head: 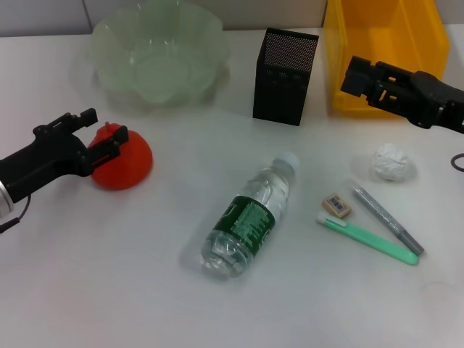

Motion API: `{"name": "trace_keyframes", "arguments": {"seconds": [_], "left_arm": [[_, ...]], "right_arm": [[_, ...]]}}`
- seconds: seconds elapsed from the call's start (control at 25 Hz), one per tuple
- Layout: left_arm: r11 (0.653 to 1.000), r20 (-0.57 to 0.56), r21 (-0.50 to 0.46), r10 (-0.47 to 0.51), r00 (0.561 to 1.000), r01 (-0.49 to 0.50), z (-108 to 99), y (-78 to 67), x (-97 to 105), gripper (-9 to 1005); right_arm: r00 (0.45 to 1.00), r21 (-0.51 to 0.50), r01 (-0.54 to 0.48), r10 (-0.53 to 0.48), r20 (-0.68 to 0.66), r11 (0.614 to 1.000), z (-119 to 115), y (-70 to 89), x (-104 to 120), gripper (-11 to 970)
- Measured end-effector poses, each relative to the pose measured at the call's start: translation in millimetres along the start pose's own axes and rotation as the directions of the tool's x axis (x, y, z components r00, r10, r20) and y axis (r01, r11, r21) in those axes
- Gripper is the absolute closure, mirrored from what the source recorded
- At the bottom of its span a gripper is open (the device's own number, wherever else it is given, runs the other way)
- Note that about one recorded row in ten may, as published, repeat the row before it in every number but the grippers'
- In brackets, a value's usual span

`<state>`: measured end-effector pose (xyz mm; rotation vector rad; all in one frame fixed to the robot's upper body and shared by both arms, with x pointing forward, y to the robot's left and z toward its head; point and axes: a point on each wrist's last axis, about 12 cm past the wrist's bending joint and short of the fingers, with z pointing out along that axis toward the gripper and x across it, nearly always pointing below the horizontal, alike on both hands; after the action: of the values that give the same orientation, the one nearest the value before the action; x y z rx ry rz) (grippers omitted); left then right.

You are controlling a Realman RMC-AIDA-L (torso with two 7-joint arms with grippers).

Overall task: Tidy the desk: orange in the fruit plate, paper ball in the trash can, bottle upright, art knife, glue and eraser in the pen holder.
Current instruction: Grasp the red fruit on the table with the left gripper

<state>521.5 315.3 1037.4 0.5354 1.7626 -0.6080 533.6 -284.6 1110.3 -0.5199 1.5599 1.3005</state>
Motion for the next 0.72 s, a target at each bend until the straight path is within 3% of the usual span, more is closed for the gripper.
{"name": "trace_keyframes", "arguments": {"seconds": [0.72], "left_arm": [[1.000,-0.081,-0.015,-0.019,0.997,0.018,18,-2.4,8,284]], "right_arm": [[0.999,0.007,-0.005,0.005,-0.045,1.000,14,-4.1,3,282]]}}
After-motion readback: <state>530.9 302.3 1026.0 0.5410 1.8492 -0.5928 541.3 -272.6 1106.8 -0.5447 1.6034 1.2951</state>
